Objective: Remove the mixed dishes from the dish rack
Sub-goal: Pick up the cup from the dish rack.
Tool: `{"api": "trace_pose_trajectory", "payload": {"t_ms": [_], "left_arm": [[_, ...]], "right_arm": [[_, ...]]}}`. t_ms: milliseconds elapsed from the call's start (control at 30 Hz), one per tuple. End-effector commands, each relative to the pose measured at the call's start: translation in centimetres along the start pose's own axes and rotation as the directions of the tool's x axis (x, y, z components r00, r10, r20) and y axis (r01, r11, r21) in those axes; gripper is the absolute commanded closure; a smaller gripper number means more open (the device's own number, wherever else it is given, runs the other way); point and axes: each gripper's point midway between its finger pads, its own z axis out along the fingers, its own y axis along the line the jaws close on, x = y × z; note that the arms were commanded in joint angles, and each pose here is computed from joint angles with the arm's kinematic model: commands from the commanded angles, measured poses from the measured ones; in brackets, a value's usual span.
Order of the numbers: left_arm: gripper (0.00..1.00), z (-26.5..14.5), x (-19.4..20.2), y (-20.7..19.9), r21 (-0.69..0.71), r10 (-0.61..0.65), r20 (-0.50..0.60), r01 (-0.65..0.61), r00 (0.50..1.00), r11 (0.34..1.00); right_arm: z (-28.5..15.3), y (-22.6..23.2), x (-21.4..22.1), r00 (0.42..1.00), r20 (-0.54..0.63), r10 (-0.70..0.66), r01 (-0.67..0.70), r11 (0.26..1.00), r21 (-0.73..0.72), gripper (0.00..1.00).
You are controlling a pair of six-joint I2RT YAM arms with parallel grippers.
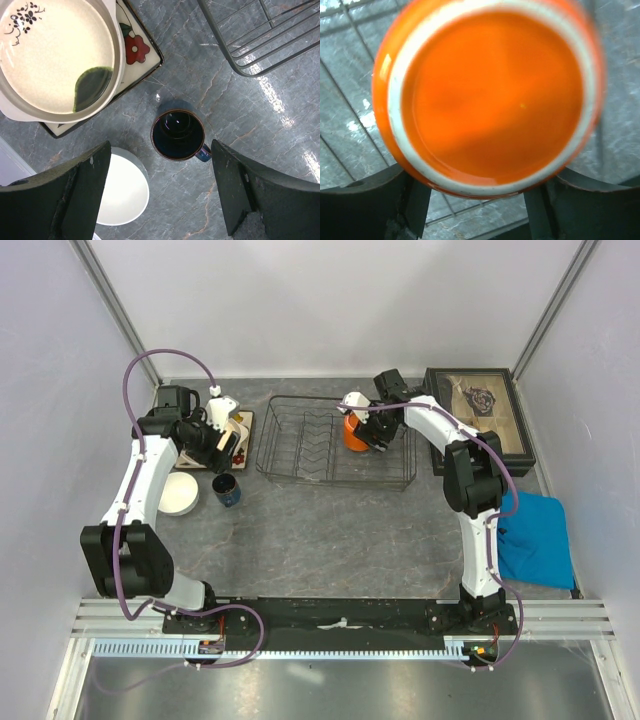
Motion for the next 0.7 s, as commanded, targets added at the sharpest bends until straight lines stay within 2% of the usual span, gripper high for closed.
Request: {"api": "trace_pose_trajectory", "payload": {"t_ms": [0,167,467,667], "left_arm": [[0.13,0.2,-0.9,0.4,0.002,0.015,0.046,-0.015,0.999,1.000],[0.13,0.3,-0.7,0.2,0.005,0.014,0.042,-0.014,0.999,1.000],[0.13,0.3,-0.3,0.3,-0.004,0.017,0.030,-0.017,0.999,1.000],[0.13,0.6,-0.1,0.4,-0.008,0.019,0.024,-0.019,1.000,1.000]], "right_arm": [[-1.8,1.4,-1.4,0.998,0.053,-0.026,0.027,0.999,-0.025,0.31],[-2.2,2.9,-1.1,0.998,0.046,-0.038,0.041,0.998,-0.048,0.33],[-1.7,2.1,-1.6,0.998,0.064,-0.018,0.019,1.000,-0.014,0.34],[-1.2,1.4,-1.8,0.997,0.077,-0.008,0.006,1.000,0.025,0.47]]}}
